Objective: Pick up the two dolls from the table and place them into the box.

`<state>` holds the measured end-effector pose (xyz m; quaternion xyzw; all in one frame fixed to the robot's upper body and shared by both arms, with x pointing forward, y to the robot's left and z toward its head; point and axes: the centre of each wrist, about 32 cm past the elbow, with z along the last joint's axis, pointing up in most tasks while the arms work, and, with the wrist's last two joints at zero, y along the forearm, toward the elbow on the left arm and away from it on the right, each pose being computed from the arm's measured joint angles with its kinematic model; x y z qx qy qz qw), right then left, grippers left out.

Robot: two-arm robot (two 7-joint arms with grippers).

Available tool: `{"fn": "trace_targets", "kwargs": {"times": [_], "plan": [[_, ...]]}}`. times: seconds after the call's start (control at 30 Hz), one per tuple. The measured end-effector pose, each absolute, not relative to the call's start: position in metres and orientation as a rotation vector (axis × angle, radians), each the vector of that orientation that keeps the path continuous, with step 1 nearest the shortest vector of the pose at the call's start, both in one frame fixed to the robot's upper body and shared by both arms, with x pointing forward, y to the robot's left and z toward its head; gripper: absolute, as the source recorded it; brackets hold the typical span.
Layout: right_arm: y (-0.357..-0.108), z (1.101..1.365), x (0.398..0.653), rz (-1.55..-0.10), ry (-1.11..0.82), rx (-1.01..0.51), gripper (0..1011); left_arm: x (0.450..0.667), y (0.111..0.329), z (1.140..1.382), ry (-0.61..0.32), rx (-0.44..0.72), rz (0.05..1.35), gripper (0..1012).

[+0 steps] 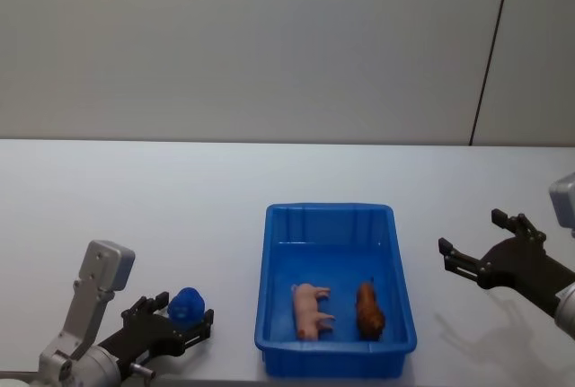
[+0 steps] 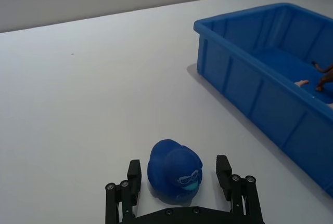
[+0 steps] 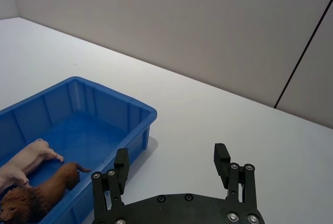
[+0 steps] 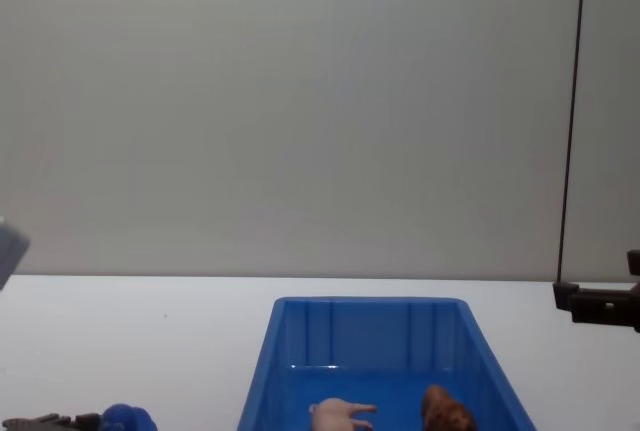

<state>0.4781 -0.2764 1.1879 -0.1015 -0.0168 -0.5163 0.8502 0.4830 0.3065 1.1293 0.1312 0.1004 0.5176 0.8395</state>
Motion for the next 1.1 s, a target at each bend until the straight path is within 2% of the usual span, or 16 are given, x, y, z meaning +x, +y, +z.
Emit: {"fn": "trace_targets", "kwargs": {"times": [0.13, 0.17, 0.27, 0.3, 0.4, 0.7, 1.1], "plan": [[-0.276, 1.188, 0.478, -1.087, -0.035, -0.214, 1001, 0.487, 0.308, 1.131, 0.209, 0.308, 1.086, 834], [-0.276, 1.188, 0.478, -1.088, -0.035, -0.214, 1001, 0.488, 0.308, 1.132, 0.207, 0.32, 1.081, 782], [-0.276, 1.188, 0.478, -1.087, -0.035, -0.214, 1001, 0.49, 0.308, 1.133, 0.203, 0.331, 1.076, 730], [-0.276, 1.188, 0.478, -1.087, -0.035, -0.214, 1001, 0.491, 0.308, 1.133, 0.2, 0.338, 1.073, 673], [-0.276, 1.188, 0.478, -1.087, -0.035, -0.214, 1001, 0.493, 0.308, 1.135, 0.192, 0.348, 1.067, 591], [-0.276, 1.188, 0.478, -1.087, -0.035, -0.214, 1001, 0.5, 0.306, 1.148, 0.143, 0.365, 1.054, 513], [-0.276, 1.188, 0.478, -1.088, -0.035, -0.214, 1001, 0.526, 0.29, 1.184, -0.006, 0.337, 0.995, 442]]}}
